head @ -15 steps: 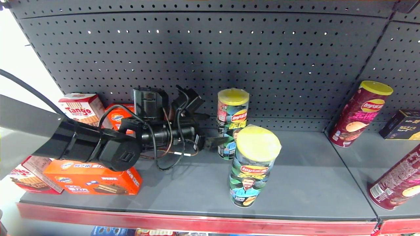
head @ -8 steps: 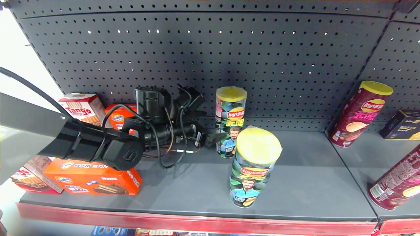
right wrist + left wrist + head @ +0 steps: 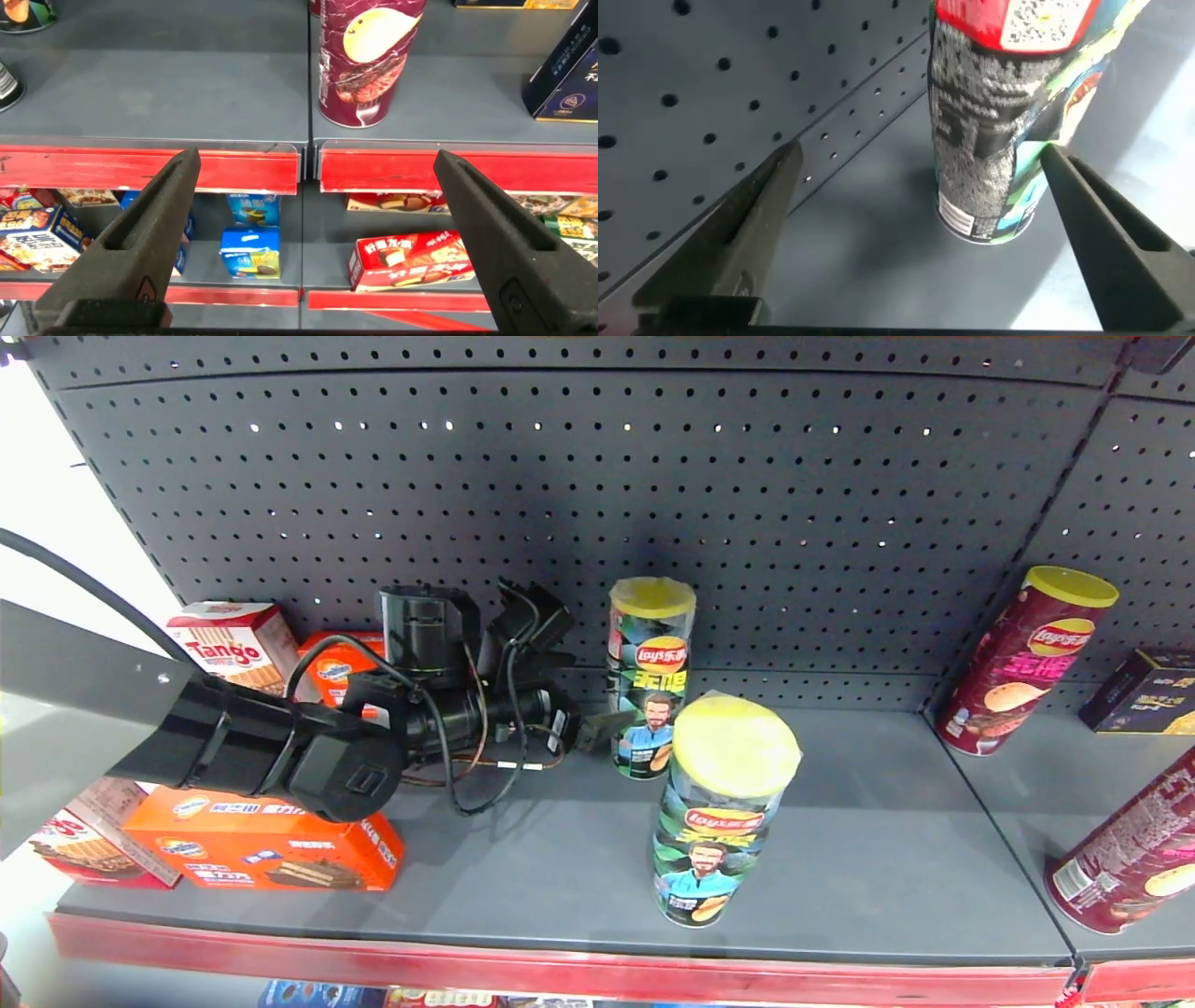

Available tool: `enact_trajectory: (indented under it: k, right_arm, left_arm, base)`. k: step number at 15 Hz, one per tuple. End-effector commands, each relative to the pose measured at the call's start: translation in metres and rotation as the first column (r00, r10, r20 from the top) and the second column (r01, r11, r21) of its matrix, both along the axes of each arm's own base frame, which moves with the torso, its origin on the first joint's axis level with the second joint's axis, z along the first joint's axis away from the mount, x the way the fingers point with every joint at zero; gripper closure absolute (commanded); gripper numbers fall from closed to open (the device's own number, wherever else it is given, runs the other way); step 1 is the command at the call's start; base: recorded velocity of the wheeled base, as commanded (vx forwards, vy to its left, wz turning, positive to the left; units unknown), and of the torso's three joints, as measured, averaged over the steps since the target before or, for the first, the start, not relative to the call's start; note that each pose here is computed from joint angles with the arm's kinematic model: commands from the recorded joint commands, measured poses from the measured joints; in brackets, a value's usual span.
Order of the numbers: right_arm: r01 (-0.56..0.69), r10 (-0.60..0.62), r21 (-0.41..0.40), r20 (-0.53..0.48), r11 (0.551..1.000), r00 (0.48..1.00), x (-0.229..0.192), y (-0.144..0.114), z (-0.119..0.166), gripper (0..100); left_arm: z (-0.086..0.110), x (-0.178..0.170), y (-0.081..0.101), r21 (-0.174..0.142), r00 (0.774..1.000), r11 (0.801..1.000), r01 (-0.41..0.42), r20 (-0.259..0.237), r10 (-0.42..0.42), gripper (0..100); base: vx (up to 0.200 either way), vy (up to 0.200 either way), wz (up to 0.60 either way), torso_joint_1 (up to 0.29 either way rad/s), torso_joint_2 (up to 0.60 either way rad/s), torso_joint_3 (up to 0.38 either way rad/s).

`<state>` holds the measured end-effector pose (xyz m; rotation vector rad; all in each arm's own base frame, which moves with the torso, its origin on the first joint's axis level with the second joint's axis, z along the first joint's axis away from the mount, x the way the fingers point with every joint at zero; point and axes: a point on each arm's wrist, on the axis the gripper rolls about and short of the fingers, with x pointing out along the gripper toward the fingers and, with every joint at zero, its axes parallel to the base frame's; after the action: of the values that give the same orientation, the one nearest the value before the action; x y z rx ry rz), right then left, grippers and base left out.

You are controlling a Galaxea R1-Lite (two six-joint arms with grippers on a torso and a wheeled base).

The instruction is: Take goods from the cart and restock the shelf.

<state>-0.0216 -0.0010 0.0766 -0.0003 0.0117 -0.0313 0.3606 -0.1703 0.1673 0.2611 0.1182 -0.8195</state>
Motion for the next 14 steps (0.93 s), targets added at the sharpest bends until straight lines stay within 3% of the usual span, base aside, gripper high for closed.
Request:
enact_trajectory:
  k: [1, 10, 14]
  right_arm:
    - [-0.001, 0.001, 0.000, -0.001, 1.000, 1.000, 0.0001, 0.0000, 0.0002, 0]
    - [-0.001, 0.001, 0.000, -0.001, 1.000, 1.000, 0.0001, 0.0000, 0.0002, 0]
    - [-0.001, 0.001, 0.000, -0.002, 1.000, 1.000, 0.0002, 0.0000, -0.0002, 0]
  left_arm:
    - [-0.0003, 0.0006, 0.0018, 0.000, 1.000, 1.000, -0.005, -0.001, 0.005, 0]
    - [-0.0003, 0.0025, 0.0034, 0.004, 0.998, 0.999, -0.055, 0.018, 0.054, 0]
    - [-0.0043, -0.0014, 0.0085, 0.026, 0.993, 0.993, -0.115, 0.008, 0.115, 0]
  base:
    - [0.000, 0.000, 0.00, 0.000, 0.00, 0.000]
    - [0.000, 0.000, 0.00, 0.000, 0.00, 0.000]
    - [0.000, 0.000, 0.00, 0.000, 0.00, 0.000]
